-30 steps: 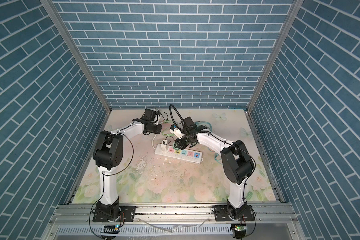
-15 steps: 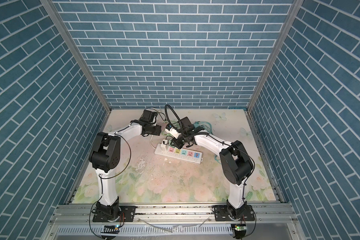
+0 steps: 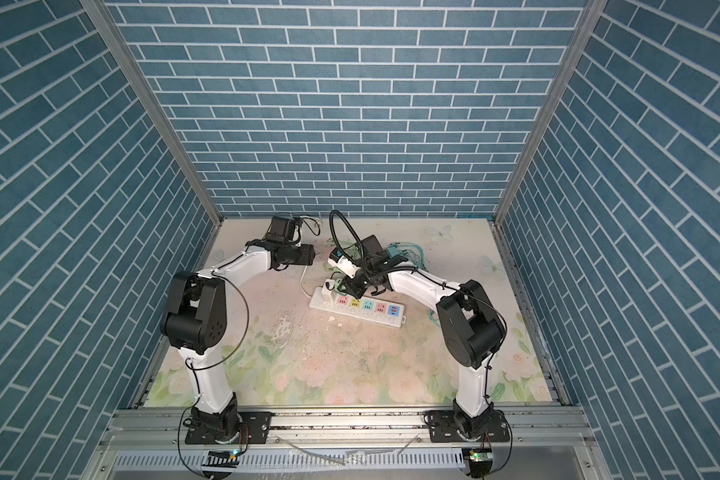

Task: Insert the plug
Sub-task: 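Lower the green charger with the right gripper over the pink socket beside the white charger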

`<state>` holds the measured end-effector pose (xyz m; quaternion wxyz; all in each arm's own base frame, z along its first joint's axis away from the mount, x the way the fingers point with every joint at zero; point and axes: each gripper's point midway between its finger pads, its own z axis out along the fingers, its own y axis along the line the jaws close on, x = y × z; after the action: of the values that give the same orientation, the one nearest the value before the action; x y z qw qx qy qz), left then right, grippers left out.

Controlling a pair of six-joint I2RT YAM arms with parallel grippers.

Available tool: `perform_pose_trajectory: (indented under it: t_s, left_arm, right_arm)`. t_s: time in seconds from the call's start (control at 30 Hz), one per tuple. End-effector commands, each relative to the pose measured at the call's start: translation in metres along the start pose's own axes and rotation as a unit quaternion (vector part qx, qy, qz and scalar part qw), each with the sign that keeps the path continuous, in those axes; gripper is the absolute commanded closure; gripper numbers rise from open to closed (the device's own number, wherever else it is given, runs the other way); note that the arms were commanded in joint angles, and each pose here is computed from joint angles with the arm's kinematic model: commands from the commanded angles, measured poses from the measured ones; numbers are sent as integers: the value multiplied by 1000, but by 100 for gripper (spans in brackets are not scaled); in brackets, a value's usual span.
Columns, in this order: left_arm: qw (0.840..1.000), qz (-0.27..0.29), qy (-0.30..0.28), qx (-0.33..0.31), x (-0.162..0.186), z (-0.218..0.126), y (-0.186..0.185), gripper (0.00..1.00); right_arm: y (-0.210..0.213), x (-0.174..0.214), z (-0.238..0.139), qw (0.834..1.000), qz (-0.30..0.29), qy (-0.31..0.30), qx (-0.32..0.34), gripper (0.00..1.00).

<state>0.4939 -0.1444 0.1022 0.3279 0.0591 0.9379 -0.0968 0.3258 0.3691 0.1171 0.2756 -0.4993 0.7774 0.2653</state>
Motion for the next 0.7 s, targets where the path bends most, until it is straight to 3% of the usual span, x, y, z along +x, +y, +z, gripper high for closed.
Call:
perform_pose_trajectory:
  t_s: [0.0, 0.67]
  left_arm:
    - [1000, -7, -19, 6, -7, -14, -2, 30]
    - [999, -17, -34, 10, -6, -23, -3, 30]
  right_arm:
    - [9, 11, 5, 1000, -28, 1, -13, 100]
    - [7, 17, 8, 999, -47, -11, -4, 100]
